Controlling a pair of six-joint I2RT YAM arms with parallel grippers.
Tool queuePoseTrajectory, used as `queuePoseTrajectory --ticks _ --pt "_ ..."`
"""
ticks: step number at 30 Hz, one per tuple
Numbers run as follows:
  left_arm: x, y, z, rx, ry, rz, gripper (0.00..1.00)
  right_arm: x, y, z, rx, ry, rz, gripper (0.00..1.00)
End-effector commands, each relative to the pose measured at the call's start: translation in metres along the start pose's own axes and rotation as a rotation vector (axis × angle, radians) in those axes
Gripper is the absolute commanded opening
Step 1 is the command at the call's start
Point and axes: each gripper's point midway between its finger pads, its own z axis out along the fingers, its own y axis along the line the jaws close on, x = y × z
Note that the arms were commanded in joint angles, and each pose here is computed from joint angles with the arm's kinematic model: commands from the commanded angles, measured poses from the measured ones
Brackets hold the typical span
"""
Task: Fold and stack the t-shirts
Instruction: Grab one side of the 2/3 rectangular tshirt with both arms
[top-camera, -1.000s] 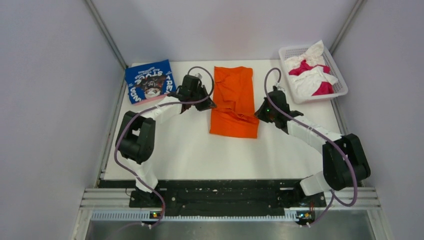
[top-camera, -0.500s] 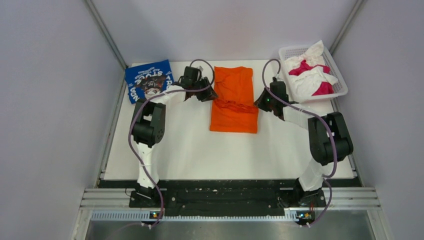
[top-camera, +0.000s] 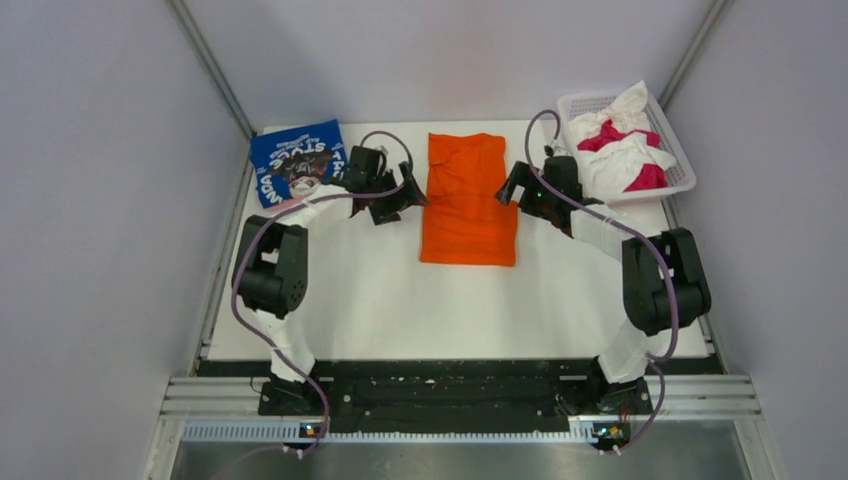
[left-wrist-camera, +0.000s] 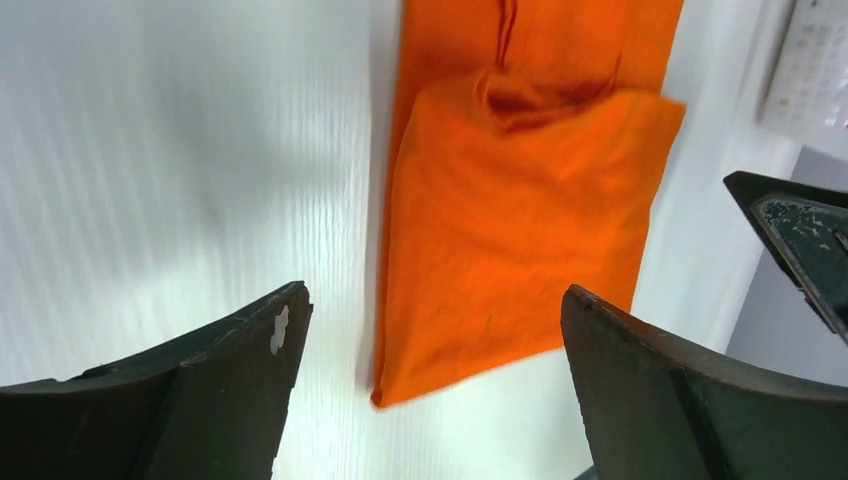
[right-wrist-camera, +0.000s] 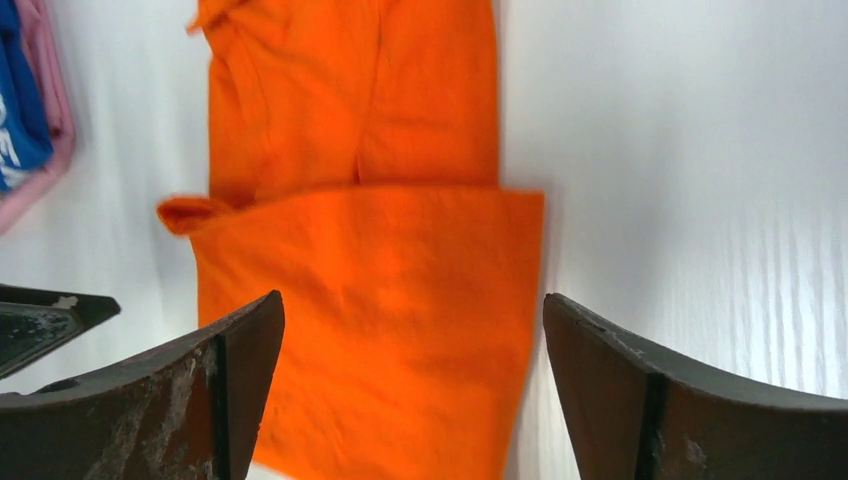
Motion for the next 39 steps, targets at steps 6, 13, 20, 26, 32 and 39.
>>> queuePoseTrajectory --ticks 6,13,20,26,32,39 --pt "0.083 0.015 -0.035 -0.054 0.078 0.005 0.97 0.065 -0.014 -0.068 0.009 0.061 0.127 0.99" --pt "0.108 0.026 -0.008 -0.050 0.146 -0.045 0.71 0.107 -0.027 -0.086 0.017 0.133 0.207 0.91" --pt "0.125 0.037 0.007 -0.075 0.213 -0.043 0.45 0.122 -0.028 -0.078 0.009 0.173 0.242 0.74" --pt "0.135 0.045 0.009 -0.110 0.222 -0.040 0.28 0.135 -0.029 -0.072 0.032 0.201 0.244 0.55" --pt "0.139 0.056 0.003 -0.153 0.213 -0.031 0.00 0.153 -0.033 -0.068 0.086 0.244 0.220 0.44" --pt "0.144 0.046 -0.002 -0.103 0.203 -0.014 0.00 0.162 -0.047 -0.055 0.144 0.212 0.178 0.12"
